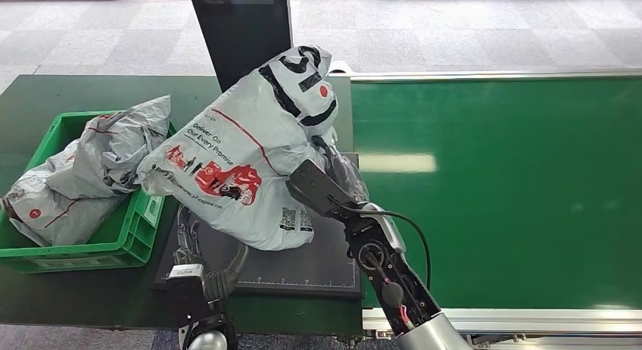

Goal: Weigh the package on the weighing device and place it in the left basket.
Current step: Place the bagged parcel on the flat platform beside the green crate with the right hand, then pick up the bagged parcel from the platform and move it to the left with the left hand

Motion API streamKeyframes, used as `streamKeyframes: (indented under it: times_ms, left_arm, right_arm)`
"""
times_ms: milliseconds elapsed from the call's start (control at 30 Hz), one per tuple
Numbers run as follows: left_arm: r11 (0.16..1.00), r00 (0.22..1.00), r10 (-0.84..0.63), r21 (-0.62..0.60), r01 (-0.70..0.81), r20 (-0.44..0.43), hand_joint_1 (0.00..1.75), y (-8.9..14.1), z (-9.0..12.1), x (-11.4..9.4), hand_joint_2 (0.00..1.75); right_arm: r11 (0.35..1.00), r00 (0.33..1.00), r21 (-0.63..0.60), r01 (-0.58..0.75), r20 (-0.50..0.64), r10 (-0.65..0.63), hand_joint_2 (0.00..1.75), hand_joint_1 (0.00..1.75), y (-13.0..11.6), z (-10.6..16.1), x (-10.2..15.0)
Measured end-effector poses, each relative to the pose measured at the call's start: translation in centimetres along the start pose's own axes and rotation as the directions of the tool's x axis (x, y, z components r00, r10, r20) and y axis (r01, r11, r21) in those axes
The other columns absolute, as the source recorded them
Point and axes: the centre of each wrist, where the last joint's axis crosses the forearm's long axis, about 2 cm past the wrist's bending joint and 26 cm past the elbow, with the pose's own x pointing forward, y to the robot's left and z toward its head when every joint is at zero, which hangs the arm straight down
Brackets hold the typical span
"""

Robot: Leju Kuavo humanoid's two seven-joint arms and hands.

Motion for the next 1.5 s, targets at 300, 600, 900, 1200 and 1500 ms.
streamKeyframes:
  times_ms: [300, 600, 900, 1200, 1500]
  left_arm:
    - [1.000, 1.000, -0.004, 0.004, 0.004, -0.006, 0.00, 0.0, 0.0, -0.1, 1.75]
    - [0.998, 0.994, -0.070, 0.009, 0.070, 0.079, 0.00, 0.9, -0.8, 0.4, 1.75]
    - [0.962, 0.906, -0.221, 0.233, 0.142, 0.362, 0.00, 5.4, -7.5, 4.7, 1.75]
    - [0.876, 0.779, -0.348, 0.478, 0.071, 0.522, 0.00, 10.1, -15.3, 9.2, 1.75]
    - [0.800, 0.727, -0.422, 0.600, 0.018, 0.542, 0.00, 13.2, -17.0, 11.5, 1.75]
  right_arm:
    - [1.000, 1.000, 0.007, 0.002, 0.004, -0.002, 0.00, 0.00, 0.0, -0.1, -0.2]
    - [0.996, 0.996, -0.017, 0.089, 0.020, -0.088, 0.00, 0.00, 0.6, 1.4, -0.6]
    - [0.989, 0.989, -0.027, 0.146, 0.022, -0.146, 0.00, 0.00, 1.4, 3.8, -0.8]
    - [0.985, 0.985, 0.030, 0.170, 0.028, -0.171, 0.00, 0.00, 1.8, 3.7, -0.5]
    - [0.984, 0.984, 0.052, 0.173, 0.039, -0.175, 0.00, 0.00, 2.2, 3.5, -0.3]
